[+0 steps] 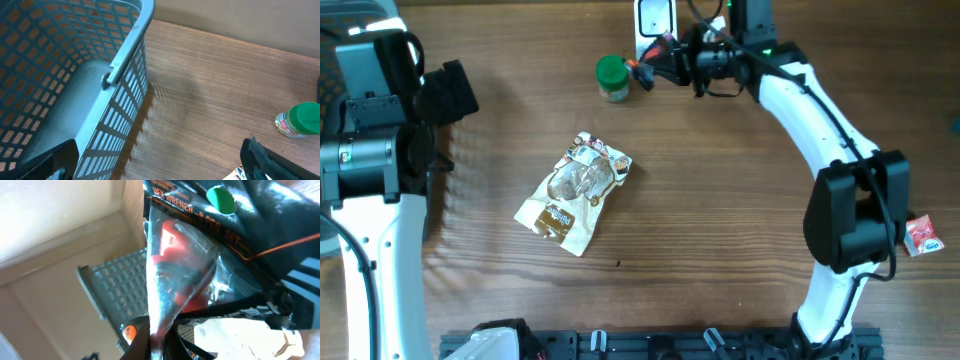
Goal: Scan the item barcode
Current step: 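Hold the wrench packet in front of the white scanner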
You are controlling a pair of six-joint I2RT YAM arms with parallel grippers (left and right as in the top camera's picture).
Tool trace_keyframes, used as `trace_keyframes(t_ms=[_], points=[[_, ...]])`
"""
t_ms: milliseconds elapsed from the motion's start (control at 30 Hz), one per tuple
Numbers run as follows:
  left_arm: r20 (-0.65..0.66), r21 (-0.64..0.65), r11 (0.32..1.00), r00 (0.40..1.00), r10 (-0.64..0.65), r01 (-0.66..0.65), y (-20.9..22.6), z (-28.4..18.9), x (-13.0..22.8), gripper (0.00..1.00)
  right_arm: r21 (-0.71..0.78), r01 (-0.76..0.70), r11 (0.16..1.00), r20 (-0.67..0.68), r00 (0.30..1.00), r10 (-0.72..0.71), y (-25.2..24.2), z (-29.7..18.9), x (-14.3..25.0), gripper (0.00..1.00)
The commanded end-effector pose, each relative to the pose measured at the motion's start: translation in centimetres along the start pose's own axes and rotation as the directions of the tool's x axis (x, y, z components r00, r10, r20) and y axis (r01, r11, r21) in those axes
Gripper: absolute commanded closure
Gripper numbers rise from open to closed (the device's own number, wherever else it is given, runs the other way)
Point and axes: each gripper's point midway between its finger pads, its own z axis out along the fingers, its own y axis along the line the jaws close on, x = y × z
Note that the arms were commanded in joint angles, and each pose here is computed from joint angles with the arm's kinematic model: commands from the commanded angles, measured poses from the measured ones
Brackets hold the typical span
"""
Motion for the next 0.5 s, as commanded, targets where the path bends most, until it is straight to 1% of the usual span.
trace_keyframes(t_ms=[0,167,233,333,467], points=[[0.019,-0.008,1.0,1.0,-0.004,0.004,0.4,-0.5,-0.4,0.0,0.028,0.036,0.999,0.127,0.991,-0.039,-0.9,0.5,-3.4,0.95],[0.018,-0.008,1.0,1.0,-0.004,0.005,0.4,-0.5,-0.4,0.0,-0.055,-0.031,0.998,0.126,0.991,0.037,-1.9,3.7,-6.3,0.95],[0.019,-0.008,1.0,1.0,-0.004,0.005,0.4,-0.5,-0.4,0.0,-0.086,-0.062,0.994,0.119,0.99,0.072,-2.2,4.9,-6.9,0.95],[0.019,-0.008,1.0,1.0,-0.004,0.004,0.4,-0.5,-0.4,0.0,-0.15,-0.096,0.984,0.12,0.986,0.114,-1.3,6.5,-7.8,0.95],[0.019,-0.008,1.0,1.0,-0.004,0.005,0.4,-0.5,-0.4,0.0,-0.176,-0.141,0.974,0.118,0.98,0.163,-0.2,7.8,-8.6,0.95]])
